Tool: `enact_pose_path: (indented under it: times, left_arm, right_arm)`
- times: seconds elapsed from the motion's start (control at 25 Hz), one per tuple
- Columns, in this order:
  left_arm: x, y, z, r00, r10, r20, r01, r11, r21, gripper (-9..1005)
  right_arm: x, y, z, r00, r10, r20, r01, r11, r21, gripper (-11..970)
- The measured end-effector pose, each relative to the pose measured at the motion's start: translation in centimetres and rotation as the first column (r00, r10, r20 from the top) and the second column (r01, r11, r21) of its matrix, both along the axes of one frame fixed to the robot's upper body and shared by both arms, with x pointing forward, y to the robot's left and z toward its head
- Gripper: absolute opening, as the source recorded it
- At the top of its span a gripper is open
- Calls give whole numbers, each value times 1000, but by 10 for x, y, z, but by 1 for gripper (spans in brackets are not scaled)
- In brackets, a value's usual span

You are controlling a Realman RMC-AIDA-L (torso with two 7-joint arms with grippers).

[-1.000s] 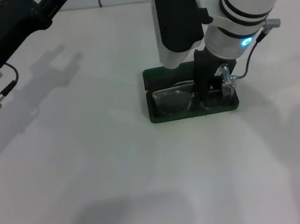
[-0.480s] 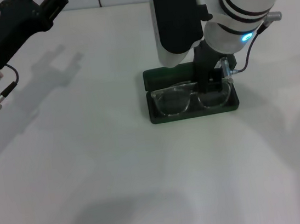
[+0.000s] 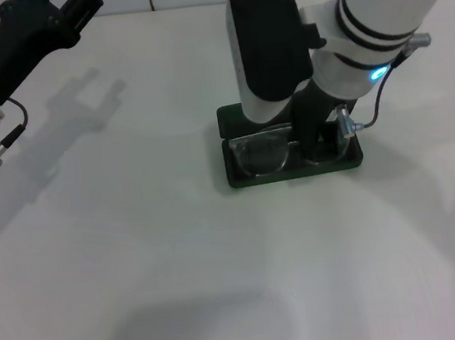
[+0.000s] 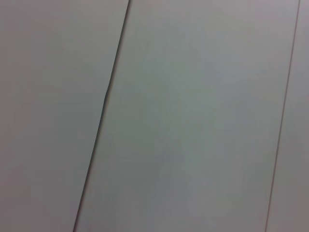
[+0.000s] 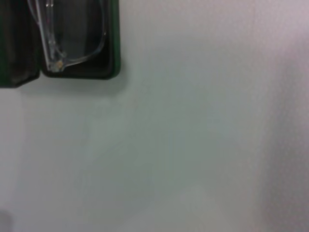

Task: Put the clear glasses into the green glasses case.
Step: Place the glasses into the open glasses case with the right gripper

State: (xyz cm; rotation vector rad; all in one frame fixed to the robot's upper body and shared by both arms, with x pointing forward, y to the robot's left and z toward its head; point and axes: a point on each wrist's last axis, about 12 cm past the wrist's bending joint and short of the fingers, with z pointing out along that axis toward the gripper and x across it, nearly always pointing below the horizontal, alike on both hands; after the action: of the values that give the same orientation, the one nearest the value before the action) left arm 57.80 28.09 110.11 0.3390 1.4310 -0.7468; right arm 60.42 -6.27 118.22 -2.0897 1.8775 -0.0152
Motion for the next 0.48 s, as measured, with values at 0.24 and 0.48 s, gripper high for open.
enact_pose_path:
  times: [0.24, 0.48]
  left_arm:
    - [0, -1, 0, 1000, -5, -1, 5, 1000, 4, 618]
    - [0, -2, -1, 1000, -11, -2, 11, 1000, 6, 618]
  right_arm:
    - [0, 1, -8, 1000, -8, -18, 8, 1000, -2, 152]
    - [3, -1, -14, 999, -33, -18, 33, 999, -5, 152]
